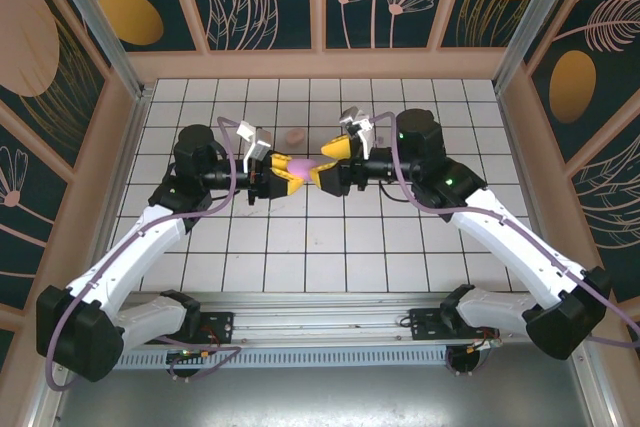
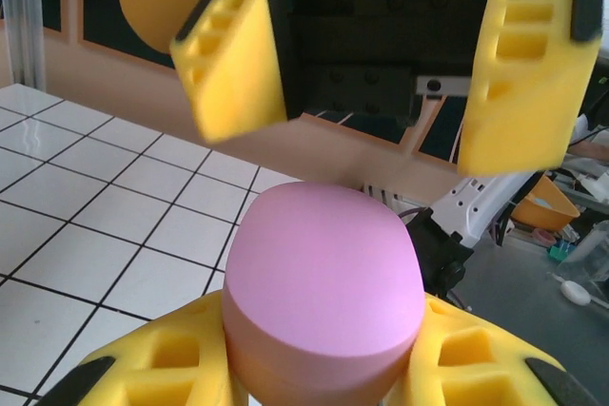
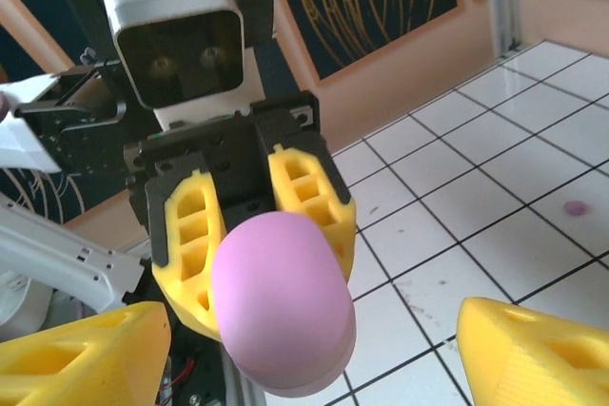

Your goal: Insert wireless bluetooth earbuds into charging case

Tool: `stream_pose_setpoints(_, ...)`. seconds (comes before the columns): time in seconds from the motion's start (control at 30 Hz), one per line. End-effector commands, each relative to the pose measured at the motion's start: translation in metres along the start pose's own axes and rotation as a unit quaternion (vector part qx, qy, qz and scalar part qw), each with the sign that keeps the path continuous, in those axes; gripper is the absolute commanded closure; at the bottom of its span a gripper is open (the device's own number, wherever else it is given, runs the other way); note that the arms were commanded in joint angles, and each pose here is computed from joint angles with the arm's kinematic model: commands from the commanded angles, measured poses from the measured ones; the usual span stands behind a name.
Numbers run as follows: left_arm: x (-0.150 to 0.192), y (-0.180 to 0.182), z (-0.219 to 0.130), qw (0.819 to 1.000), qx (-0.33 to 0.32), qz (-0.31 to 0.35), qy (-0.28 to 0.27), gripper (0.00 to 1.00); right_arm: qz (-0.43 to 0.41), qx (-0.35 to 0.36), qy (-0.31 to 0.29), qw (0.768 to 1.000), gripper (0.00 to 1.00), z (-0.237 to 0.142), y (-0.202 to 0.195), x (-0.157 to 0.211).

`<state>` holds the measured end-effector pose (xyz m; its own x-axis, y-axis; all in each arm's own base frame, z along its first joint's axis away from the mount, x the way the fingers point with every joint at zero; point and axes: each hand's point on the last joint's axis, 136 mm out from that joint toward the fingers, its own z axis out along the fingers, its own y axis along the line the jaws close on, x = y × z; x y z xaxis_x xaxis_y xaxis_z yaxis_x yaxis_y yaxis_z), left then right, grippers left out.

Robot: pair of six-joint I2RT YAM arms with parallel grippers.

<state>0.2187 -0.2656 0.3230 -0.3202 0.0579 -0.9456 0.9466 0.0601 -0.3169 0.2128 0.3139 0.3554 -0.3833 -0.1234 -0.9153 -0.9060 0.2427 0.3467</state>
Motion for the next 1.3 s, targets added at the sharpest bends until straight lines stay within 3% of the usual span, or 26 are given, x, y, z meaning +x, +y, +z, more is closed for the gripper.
stream_pose_setpoints(0.0, -0.014, -0.011, 0.000, 1.000, 0.024, 0.011, -0.007, 0.80, -0.022, -0.028, 0.004, 0.999, 0.22, 0.004, 0.008, 0.003)
stream_pose_setpoints(0.43, -0.018, -0.013, -0.001, 1.000, 0.027, 0.004, -0.014, 0.80, -0.024, -0.034, 0.019, 0.999, 0.21, 0.014, 0.006, 0.015)
stream_pose_setpoints(0.73, -0.019, -0.012, 0.000, 0.999, 0.035, -0.001, -0.014, 0.79, -0.019, -0.025, 0.010, 0.999, 0.51, 0.018, 0.001, 0.010)
stream_pose_setpoints(1.27, -0.019, -0.018, 0.000, 0.999, 0.051, 0.010, -0.013, 0.80, 0.069, -0.019, -0.016, 0.997, 0.66, 0.029, -0.018, -0.009)
